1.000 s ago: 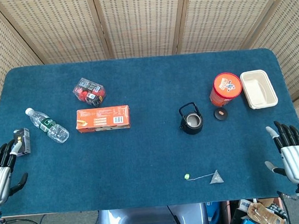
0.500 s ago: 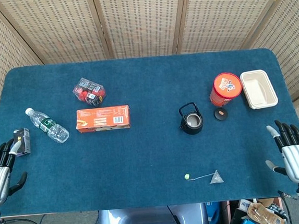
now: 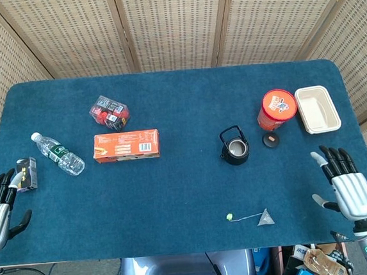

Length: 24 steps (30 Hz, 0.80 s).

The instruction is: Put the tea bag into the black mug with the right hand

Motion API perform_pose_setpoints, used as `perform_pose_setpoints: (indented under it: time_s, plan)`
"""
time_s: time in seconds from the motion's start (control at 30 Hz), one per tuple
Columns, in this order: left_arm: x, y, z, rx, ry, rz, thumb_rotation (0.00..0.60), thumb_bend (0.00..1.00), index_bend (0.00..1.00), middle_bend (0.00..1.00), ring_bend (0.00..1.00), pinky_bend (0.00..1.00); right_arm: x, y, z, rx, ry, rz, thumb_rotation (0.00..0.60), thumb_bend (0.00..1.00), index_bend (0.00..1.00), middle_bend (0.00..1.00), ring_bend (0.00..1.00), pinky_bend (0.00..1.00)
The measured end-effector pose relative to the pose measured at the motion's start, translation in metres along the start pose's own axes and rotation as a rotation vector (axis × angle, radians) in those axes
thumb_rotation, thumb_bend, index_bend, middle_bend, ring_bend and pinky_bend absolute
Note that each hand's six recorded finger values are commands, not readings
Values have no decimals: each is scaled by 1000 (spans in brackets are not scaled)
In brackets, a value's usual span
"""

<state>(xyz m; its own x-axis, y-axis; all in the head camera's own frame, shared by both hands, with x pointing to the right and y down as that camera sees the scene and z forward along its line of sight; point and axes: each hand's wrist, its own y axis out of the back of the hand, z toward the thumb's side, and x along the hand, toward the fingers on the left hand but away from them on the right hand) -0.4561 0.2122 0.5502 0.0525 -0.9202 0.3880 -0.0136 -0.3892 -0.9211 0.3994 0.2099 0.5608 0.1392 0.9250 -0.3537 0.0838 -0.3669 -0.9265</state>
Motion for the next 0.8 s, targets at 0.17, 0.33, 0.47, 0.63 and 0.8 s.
perform_pose_setpoints:
  time_s: [0.17, 0.33, 0.47, 0.63, 0.8]
  plan:
    - [2, 2, -1, 5, -1, 0, 600, 377, 0, 0, 0, 0, -13, 0, 19, -16, 71, 35, 600, 125, 54, 200, 86, 183]
    - [12, 2, 1, 24, -19, -9, 600, 377, 0, 0, 0, 0, -31, -4, 49, -46, 176, 88, 600, 125, 103, 302, 229, 322]
    - [18, 3, 3, 29, -30, -12, 600, 378, 0, 0, 0, 0, -47, -7, 76, -60, 265, 133, 600, 125, 139, 392, 356, 413]
    - [24, 5, 2, 40, -34, -13, 600, 378, 0, 0, 0, 0, -56, -14, 102, -54, 346, 189, 600, 126, 180, 509, 507, 531]
    - [29, 9, 3, 47, -34, -7, 600, 378, 0, 0, 0, 0, -56, -26, 123, -24, 408, 253, 600, 125, 241, 594, 609, 624]
